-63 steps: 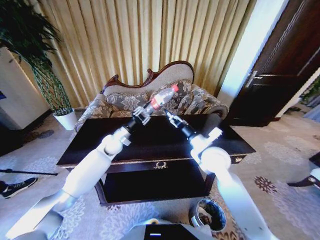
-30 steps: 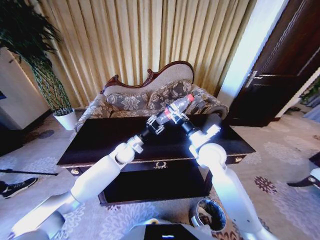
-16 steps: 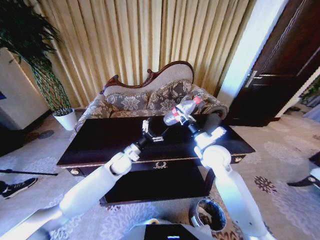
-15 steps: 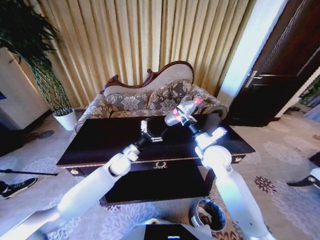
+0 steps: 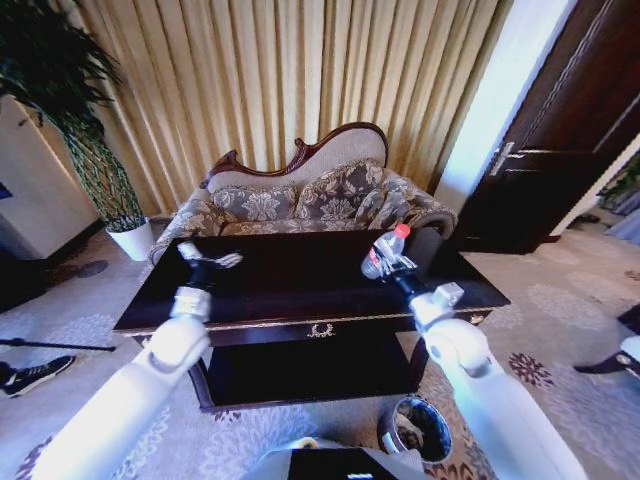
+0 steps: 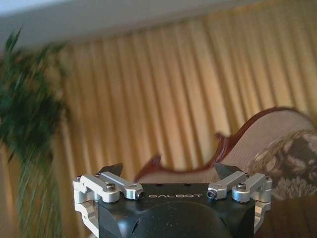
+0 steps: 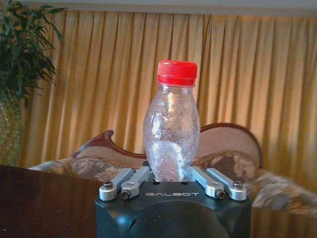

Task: Move to the front of the table and place the trash on the table into the trash bin.

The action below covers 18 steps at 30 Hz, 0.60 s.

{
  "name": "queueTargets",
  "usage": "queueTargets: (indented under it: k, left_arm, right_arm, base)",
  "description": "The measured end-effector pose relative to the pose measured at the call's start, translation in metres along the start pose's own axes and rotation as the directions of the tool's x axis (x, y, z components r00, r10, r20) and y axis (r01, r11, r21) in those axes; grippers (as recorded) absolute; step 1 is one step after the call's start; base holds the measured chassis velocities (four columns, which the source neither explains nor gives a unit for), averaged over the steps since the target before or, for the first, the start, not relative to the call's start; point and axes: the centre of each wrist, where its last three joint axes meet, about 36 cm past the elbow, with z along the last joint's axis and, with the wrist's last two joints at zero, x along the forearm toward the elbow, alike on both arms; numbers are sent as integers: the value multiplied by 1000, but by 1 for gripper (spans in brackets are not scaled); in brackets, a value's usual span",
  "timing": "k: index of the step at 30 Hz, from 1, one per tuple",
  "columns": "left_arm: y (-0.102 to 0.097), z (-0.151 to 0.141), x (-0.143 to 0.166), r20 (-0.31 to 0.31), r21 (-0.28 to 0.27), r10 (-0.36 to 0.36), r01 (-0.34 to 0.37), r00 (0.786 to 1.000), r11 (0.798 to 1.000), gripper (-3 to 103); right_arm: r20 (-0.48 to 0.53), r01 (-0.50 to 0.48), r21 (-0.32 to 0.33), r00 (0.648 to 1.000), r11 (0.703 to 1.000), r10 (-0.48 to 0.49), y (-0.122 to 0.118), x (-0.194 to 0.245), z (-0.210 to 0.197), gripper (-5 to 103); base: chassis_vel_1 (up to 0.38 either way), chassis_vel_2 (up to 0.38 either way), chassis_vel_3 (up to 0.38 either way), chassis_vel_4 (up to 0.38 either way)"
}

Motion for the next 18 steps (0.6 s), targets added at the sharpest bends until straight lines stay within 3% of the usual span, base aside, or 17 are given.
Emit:
queueTargets:
  k: [1, 2, 4, 7, 11, 13, 18]
  left_arm:
    - [4, -8, 6, -40, 26, -8, 9, 999, 1000, 100]
    - [4, -8, 6, -40, 26, -8, 9, 999, 1000, 100]
    - [11, -26, 19, -117, 89, -4, 14, 993, 996, 100]
    - [12, -35, 26, -149, 117, 13, 4, 989, 993, 100]
    - [13, -36, 29, -143, 141, 60, -40, 988, 989, 100]
    - [12, -37, 30, -107, 161, 111, -93, 988, 983, 100]
    - [9, -40, 37, -103, 162, 142, -124, 984, 979, 100]
  right_arm:
    - [0, -7, 11, 1000, 1000, 7, -1, 6, -1, 20]
    - [0, -7, 11, 1000, 1000, 7, -1, 6, -1, 20]
    - [7, -9, 23, 1000, 1000, 9, 0, 18, -8, 20]
    - [10, -6, 23, 1000, 1000, 6, 3, 26, -13, 20]
    - [15, -7, 10, 1000, 1000, 6, 9, 37, -20, 20]
    - [20, -3, -9, 1000, 1000, 3, 17, 47, -28, 20]
    - [23, 1, -20, 1000, 1000, -1, 21, 56, -36, 20]
  base:
    - [0, 0, 0, 0]
    - [0, 0, 0, 0]
    - [0, 0, 0, 0]
    - [0, 0, 0, 0]
    - [0, 0, 0, 0]
    - [0, 0, 0, 0]
    - [0, 0, 0, 0]
